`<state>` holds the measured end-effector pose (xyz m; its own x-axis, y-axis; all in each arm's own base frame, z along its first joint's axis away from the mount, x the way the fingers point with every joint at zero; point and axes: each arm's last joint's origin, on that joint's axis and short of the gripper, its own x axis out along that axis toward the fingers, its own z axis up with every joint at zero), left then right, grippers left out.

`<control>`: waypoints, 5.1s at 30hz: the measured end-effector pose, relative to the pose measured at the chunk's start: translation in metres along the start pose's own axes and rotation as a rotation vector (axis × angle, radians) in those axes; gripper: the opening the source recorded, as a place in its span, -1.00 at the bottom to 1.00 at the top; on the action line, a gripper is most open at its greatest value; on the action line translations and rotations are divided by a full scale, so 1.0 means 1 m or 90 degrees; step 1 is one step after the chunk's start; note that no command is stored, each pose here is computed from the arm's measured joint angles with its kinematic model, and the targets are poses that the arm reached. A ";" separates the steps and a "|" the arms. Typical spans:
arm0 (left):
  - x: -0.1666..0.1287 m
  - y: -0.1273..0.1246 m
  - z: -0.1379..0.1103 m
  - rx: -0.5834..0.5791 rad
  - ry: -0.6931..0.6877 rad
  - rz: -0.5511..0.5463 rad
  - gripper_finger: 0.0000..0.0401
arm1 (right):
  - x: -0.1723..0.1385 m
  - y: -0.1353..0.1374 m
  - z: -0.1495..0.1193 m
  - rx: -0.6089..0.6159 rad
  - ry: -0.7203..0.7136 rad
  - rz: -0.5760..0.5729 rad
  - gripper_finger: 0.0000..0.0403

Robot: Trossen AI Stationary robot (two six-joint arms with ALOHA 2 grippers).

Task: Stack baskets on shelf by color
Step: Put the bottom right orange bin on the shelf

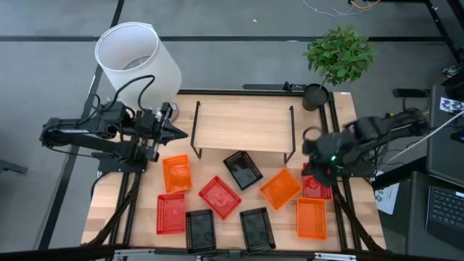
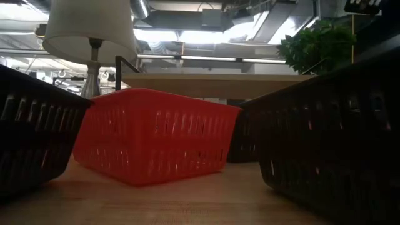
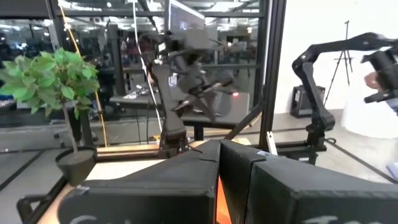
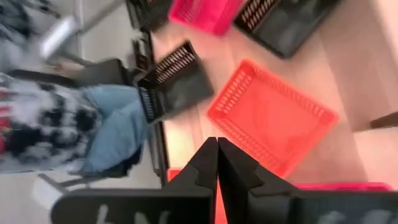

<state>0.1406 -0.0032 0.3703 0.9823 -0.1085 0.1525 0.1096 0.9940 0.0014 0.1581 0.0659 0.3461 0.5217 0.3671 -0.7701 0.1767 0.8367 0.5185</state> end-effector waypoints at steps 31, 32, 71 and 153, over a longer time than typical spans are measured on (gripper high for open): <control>0.000 0.001 -0.005 -0.003 0.032 0.014 -1.00 | 0.152 0.111 -0.126 0.086 0.176 -0.079 -0.99; 0.000 0.001 -0.005 -0.003 0.032 0.014 -1.00 | 0.155 0.111 -0.127 0.085 0.177 -0.084 -0.99; 0.000 0.001 -0.010 -0.006 0.067 0.015 -1.00 | 0.201 0.098 -0.137 -0.079 0.290 -0.138 -0.41; 0.000 0.001 -0.010 -0.006 0.067 0.015 -1.00 | 0.233 0.114 -0.150 0.001 0.394 -0.324 -0.95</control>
<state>0.1422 -0.0025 0.3601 0.9951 -0.0869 0.0477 0.0875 0.9961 -0.0105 0.1749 0.3077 0.1701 -0.1814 0.0999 -0.9783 0.2700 0.9616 0.0481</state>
